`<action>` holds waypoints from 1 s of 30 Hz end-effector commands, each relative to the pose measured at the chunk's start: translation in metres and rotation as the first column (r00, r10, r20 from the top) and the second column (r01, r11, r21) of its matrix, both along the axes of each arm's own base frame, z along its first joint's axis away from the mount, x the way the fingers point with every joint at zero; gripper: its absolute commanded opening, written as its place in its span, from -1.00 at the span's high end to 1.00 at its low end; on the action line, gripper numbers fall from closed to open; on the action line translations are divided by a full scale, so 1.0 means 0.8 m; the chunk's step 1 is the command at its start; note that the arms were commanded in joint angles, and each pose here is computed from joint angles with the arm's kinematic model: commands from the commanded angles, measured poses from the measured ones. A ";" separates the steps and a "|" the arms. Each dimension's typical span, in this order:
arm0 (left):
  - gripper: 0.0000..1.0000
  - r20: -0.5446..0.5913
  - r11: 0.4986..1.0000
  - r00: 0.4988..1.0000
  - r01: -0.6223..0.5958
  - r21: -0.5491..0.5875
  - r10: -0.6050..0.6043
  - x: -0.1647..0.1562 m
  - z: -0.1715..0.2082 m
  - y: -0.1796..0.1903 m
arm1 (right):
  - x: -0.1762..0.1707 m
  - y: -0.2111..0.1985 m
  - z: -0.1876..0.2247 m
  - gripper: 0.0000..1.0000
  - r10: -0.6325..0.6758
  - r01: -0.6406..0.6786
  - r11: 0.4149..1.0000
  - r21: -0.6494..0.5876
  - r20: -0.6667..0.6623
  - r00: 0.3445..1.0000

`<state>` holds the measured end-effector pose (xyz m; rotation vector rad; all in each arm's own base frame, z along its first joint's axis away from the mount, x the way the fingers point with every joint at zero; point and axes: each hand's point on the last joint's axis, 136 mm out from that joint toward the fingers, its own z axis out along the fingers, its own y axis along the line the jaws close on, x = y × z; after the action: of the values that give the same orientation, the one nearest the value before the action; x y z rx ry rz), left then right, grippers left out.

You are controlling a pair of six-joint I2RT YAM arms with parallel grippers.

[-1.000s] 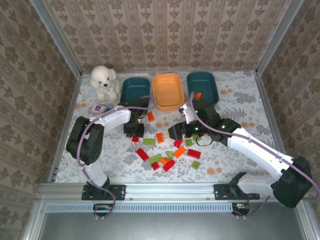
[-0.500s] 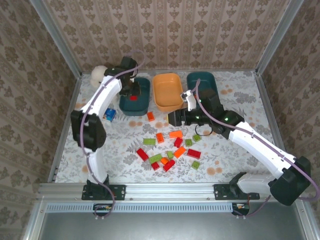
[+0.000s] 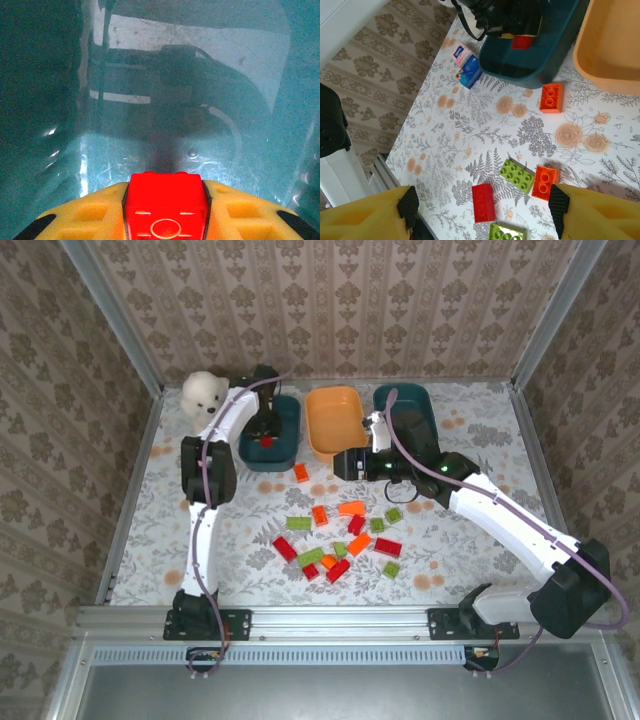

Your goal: Sort the legos into containers by color

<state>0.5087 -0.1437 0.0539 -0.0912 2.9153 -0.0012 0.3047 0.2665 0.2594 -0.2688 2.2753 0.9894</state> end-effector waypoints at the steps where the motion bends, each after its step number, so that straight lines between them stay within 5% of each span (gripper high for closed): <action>1: 0.27 -0.039 1.000 0.999 -0.004 0.001 0.004 -0.007 -0.002 0.005 | -0.002 -0.013 0.000 -0.46 -0.043 0.043 0.999 -0.025 -0.012 0.999; 14: -0.34 0.005 0.998 1.000 -0.008 -0.058 0.008 -0.002 0.025 -0.007 | -0.022 -0.065 -0.051 -0.45 -0.126 0.106 0.971 -0.215 -0.082 0.989; 24: -0.57 0.234 0.971 0.966 -0.054 -0.234 0.110 0.013 0.167 -0.029 | -0.031 -0.085 -0.062 -0.45 -0.128 0.096 0.943 -0.318 -0.082 0.988; 30: -0.58 0.336 0.903 0.918 -0.051 -0.426 0.210 -0.014 0.251 -0.042 | -0.022 -0.088 -0.064 -0.36 -0.252 0.194 0.928 -0.318 -0.155 0.955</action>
<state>0.5073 -0.1674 0.2130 -0.2566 2.5821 -0.3817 0.2822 0.2016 0.2038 -0.1574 2.5419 0.6083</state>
